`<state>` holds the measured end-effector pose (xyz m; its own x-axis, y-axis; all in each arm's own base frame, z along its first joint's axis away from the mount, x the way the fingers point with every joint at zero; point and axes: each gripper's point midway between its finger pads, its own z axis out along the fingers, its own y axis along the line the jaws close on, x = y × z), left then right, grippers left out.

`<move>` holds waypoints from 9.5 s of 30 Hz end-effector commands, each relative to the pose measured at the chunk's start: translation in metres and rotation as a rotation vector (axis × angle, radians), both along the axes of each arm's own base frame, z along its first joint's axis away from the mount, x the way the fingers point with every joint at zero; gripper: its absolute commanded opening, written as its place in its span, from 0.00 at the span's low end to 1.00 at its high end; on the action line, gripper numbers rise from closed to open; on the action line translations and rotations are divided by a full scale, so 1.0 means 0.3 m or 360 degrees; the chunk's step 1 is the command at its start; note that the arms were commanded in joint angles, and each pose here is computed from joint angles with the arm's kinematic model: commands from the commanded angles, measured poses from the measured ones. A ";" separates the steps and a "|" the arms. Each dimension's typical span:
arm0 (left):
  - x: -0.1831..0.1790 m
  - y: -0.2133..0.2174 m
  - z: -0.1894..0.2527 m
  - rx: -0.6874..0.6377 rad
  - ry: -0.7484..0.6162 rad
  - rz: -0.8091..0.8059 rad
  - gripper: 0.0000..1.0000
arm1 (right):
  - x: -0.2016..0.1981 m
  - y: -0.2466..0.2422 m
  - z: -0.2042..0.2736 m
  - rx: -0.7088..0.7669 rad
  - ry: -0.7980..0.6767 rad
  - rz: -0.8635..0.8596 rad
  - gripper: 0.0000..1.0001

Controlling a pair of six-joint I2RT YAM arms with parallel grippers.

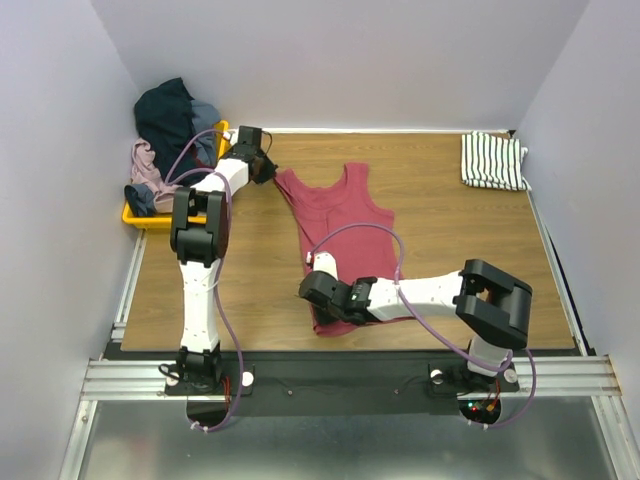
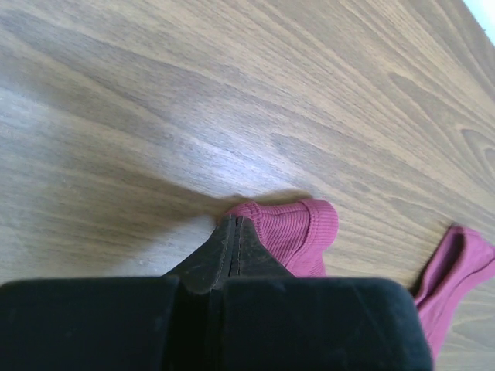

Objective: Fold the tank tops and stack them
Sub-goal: Fold the tank top

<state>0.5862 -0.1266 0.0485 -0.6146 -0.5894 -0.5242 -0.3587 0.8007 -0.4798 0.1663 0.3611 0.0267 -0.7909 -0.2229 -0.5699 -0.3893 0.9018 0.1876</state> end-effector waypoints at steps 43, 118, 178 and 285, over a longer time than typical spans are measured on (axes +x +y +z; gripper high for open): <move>0.203 0.013 0.268 0.0182 -0.0262 0.0347 0.00 | -0.044 0.301 0.037 0.0242 0.0058 0.0257 0.32; -1.428 -0.998 0.052 0.0299 -0.0056 -0.1194 0.36 | 0.850 -0.629 -0.007 0.0361 0.0107 -0.0900 0.46; -1.484 -0.614 0.081 -0.0455 0.0019 -0.0909 0.00 | 1.003 -0.159 0.174 0.0319 -0.0184 -0.0664 0.06; -1.580 -0.100 -0.148 -0.0125 0.0648 -0.0291 0.51 | -0.193 -0.330 -0.076 0.0473 0.0556 -0.0350 0.63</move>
<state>0.1298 -0.1682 0.0207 -0.8237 -0.5262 -0.2115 -0.3828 0.7910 -0.4772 0.1398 0.2795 0.0342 -0.9139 0.1483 -0.3780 -0.1113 0.8038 0.5844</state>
